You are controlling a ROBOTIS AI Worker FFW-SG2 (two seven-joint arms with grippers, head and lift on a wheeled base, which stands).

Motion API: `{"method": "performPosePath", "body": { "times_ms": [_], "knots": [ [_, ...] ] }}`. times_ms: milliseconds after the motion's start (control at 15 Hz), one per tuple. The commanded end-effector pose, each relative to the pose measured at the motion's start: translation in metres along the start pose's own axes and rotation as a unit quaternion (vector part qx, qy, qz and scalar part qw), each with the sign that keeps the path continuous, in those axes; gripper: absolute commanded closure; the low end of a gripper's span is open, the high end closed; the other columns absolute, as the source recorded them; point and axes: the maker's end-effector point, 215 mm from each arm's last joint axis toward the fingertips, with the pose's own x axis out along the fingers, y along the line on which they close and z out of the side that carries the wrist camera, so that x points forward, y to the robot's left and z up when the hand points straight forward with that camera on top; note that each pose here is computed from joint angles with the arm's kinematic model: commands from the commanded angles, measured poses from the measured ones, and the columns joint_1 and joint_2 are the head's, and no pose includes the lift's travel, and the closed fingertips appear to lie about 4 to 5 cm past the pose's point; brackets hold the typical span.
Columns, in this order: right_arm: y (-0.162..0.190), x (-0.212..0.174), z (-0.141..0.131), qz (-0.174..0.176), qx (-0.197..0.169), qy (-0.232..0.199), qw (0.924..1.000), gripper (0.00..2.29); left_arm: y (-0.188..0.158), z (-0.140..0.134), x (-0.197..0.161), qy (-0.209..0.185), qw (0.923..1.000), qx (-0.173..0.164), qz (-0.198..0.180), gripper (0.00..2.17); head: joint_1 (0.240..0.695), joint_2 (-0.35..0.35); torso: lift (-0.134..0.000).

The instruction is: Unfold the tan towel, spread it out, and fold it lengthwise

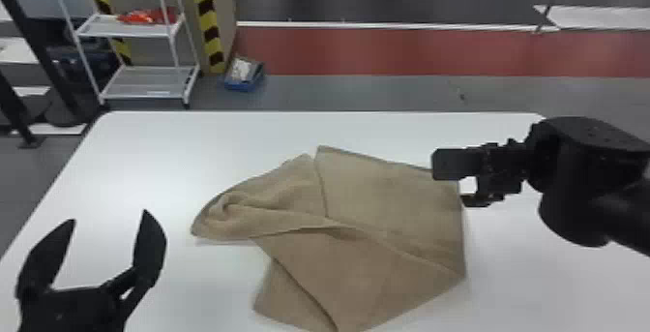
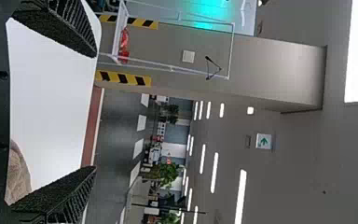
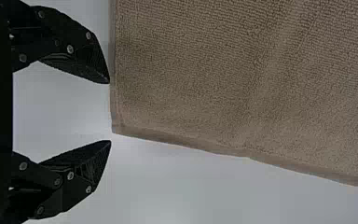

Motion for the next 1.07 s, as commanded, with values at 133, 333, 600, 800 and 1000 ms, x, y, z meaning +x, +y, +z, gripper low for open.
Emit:
{"method": "performPosePath", "body": {
  "times_ms": [133, 333, 600, 800, 1000],
  "knots": [
    [0.0, 0.002, -0.001, 0.016, 0.002, 0.009, 0.9998, 0.5, 0.005, 0.006, -0.005, -0.004, 1.0, 0.003, 0.003, 0.0, 0.695, -0.011, -0.123],
    [0.007, 0.012, 0.01, 0.036, -0.002, 0.012, 0.9993, 0.5, 0.005, 0.008, -0.006, -0.007, 1.0, 0.002, 0.004, 0.0, 0.695, -0.01, -0.123],
    [0.011, 0.015, 0.018, 0.058, 0.001, 0.015, 0.9982, 0.64, 0.009, 0.01, -0.007, -0.009, 0.9999, 0.004, 0.007, 0.0, 0.695, 0.007, -0.123],
    [0.012, 0.012, 0.023, 0.072, 0.012, 0.007, 0.9973, 1.03, 0.011, 0.011, -0.006, -0.011, 0.9999, 0.004, 0.008, 0.0, 0.695, 0.019, -0.123],
    [0.014, 0.007, 0.014, 0.087, 0.038, 0.001, 0.9955, 1.3, 0.01, 0.01, -0.005, -0.011, 0.9999, 0.004, 0.007, 0.0, 0.695, 0.024, -0.123]
  ]
}}
